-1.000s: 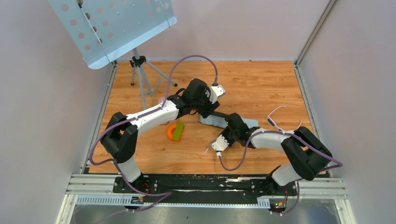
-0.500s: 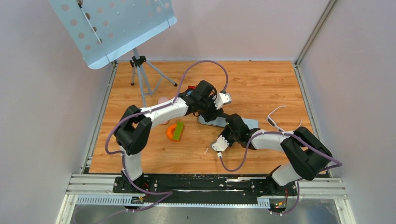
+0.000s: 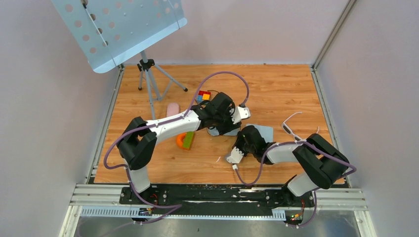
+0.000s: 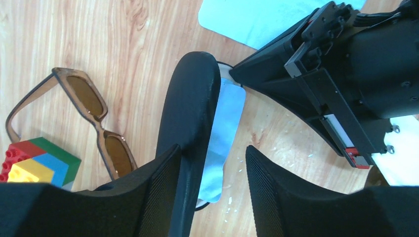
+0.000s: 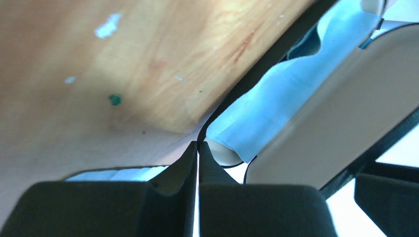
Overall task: Organize the sunglasses
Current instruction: Place the glasses cleaning cloth in the sunglasses case.
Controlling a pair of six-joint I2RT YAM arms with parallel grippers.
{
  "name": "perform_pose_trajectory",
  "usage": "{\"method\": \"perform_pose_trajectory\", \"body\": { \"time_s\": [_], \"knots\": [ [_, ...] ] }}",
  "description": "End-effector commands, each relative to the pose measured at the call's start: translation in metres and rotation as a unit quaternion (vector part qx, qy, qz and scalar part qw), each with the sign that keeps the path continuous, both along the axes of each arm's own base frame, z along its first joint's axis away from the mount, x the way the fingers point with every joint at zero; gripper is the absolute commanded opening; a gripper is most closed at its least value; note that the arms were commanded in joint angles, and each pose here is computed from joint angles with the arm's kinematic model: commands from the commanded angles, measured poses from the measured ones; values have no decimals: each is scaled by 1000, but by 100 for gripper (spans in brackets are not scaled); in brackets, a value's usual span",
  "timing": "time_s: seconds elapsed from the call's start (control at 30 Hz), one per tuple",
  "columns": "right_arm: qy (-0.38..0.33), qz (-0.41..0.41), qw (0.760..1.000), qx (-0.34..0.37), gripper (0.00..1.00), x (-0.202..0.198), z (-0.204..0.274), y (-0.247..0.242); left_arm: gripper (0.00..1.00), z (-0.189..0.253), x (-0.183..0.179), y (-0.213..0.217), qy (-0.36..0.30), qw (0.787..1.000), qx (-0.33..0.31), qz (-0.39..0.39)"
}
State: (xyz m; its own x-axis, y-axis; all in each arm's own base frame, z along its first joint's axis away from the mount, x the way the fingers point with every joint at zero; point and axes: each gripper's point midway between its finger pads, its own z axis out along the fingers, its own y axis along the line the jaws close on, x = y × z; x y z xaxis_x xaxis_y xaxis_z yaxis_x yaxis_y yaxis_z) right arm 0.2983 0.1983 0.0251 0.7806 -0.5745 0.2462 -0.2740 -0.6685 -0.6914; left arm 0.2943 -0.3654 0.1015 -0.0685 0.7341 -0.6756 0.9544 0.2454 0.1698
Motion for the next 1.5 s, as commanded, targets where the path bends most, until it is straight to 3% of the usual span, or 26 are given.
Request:
{"method": "perform_pose_trajectory", "body": {
  "time_s": [0.0,0.57,0.77,1.17,1.47],
  "knots": [
    [2,-12,1000,0,0,6,5,5,56,7,6,10,-19,999,7,24],
    [8,-33,999,21,7,22,16,8,58,0,30,20,-57,995,37,71],
    [13,-30,999,15,8,21,10,5,53,-8,44,20,-55,994,45,83],
    [23,-53,998,35,11,27,16,4,55,32,70,22,-58,988,-33,136],
    [34,-77,995,47,15,34,24,3,57,74,53,44,-65,977,-102,176]
  ]
}}
